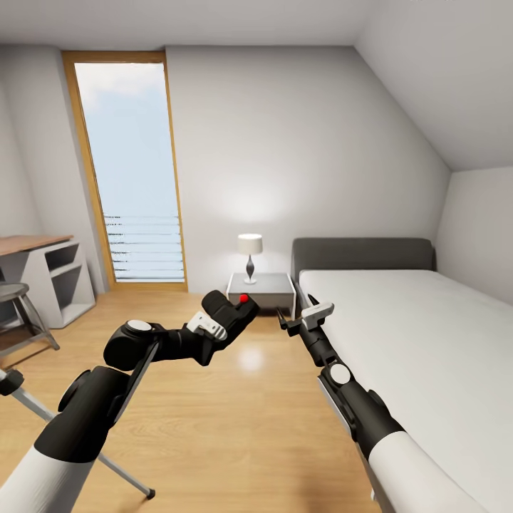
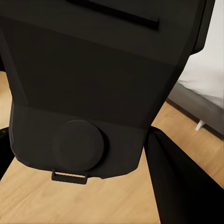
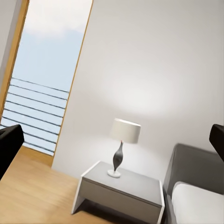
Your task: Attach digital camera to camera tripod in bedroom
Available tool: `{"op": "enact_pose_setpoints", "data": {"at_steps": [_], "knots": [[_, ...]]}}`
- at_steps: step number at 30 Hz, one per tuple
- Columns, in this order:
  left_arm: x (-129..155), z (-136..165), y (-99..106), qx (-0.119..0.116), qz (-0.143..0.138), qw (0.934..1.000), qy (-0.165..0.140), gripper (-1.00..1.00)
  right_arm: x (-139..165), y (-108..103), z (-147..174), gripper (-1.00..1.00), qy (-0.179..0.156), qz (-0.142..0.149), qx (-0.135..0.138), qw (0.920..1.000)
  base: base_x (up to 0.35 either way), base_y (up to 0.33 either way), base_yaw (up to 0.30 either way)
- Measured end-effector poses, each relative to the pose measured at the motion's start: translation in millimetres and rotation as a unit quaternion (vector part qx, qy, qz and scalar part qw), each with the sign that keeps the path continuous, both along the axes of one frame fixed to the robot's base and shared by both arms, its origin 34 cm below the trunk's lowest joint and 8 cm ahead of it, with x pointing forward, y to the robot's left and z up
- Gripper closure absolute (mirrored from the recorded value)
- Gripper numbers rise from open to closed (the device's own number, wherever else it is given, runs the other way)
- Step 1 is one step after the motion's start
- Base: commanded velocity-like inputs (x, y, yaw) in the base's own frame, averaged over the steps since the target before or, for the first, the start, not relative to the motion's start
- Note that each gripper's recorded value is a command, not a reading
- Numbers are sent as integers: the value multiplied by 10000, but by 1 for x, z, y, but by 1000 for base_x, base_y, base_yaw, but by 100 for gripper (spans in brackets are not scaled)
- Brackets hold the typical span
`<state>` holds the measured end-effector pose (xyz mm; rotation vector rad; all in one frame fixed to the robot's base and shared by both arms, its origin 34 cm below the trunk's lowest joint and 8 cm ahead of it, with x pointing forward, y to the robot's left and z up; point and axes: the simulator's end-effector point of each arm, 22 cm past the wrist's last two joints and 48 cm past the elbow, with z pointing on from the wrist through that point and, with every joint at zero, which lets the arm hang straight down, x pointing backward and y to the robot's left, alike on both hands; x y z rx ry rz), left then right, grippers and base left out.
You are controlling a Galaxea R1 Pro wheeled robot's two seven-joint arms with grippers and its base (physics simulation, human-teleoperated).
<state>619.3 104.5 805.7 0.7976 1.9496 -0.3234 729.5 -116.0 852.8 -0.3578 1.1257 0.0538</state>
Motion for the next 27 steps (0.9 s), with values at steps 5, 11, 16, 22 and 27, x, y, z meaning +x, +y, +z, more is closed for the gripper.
{"op": "enact_pose_setpoints", "data": {"at_steps": [5, 11, 16, 22, 27], "knots": [[2, 12, -1, -4, -6, 10000, -9, 100, 3, 0, 11, -100, 2, 0, 0, 10000, 0, 0, 0], [5, 26, -1, -7, -11, 10000, -22, 100, 5, 0, 24, -100, 2, 0, 0, 10000, 0, 0, 0], [7, 37, -1, -7, -7, 10000, -28, 100, 8, 0, 34, -100, 7, -1, -1, 10000, 0, 0, 0], [11, 51, 1, -15, 16, 10000, -46, 100, 11, 0, 46, -100, 13, -2, -2, 10000, 0, 0, 0], [14, 64, 4, -51, 57, 10000, -62, 100, 12, 0, 58, -100, -11, 5, 4, 10000, 0, 0, 0]]}}
